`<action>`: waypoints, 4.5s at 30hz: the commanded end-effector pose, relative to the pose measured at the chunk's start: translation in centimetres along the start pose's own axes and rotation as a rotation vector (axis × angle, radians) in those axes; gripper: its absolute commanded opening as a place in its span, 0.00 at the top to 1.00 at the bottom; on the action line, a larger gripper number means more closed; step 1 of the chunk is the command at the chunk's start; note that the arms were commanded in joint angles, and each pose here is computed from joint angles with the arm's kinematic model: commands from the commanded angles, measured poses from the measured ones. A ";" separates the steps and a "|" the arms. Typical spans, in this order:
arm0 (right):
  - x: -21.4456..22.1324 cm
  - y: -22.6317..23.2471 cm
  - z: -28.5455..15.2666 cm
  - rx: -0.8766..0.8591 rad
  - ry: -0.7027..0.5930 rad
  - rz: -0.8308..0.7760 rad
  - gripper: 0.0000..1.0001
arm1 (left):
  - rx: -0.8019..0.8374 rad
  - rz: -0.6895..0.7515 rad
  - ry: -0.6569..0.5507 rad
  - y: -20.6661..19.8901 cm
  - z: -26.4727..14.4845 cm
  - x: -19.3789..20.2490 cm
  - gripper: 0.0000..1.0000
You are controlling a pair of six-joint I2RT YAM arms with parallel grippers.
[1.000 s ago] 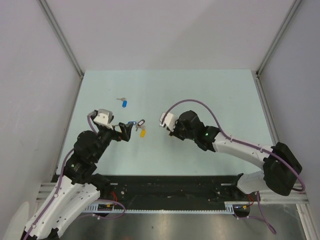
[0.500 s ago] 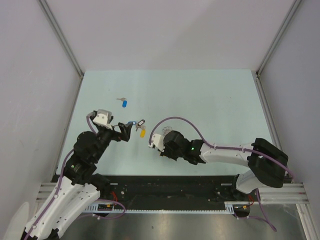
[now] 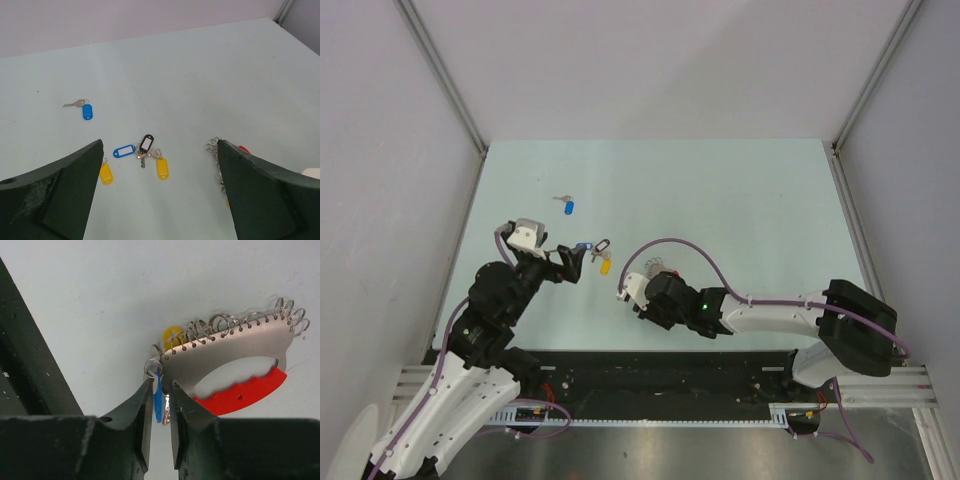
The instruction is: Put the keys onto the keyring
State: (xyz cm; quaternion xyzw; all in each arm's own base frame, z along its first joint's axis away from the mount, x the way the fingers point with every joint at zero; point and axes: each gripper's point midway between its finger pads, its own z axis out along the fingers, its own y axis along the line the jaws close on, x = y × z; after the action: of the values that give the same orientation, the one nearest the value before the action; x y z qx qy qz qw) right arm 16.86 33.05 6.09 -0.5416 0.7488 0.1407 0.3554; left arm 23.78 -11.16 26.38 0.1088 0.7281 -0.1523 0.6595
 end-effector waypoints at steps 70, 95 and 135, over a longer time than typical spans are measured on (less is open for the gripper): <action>2.5 -7.8 0.5 0.255 0.233 0.644 0.25 | -0.030 -0.023 0.004 0.6 0.0 0.0 0.00; -2.2 -4.8 3.8 0.157 0.241 0.375 0.62 | -0.077 -0.043 -0.084 1.7 -1.3 -1.7 0.00; -0.8 -4.8 2.4 0.335 0.378 0.296 0.69 | -0.093 -0.066 -0.143 2.2 -2.1 -2.7 0.00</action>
State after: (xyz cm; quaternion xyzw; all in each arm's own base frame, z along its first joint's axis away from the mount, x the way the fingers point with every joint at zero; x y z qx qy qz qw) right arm 22.54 32.74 4.33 -0.3912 0.8821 -0.0424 0.2590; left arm 22.89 -8.34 28.07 0.0592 0.7038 -0.1345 0.6951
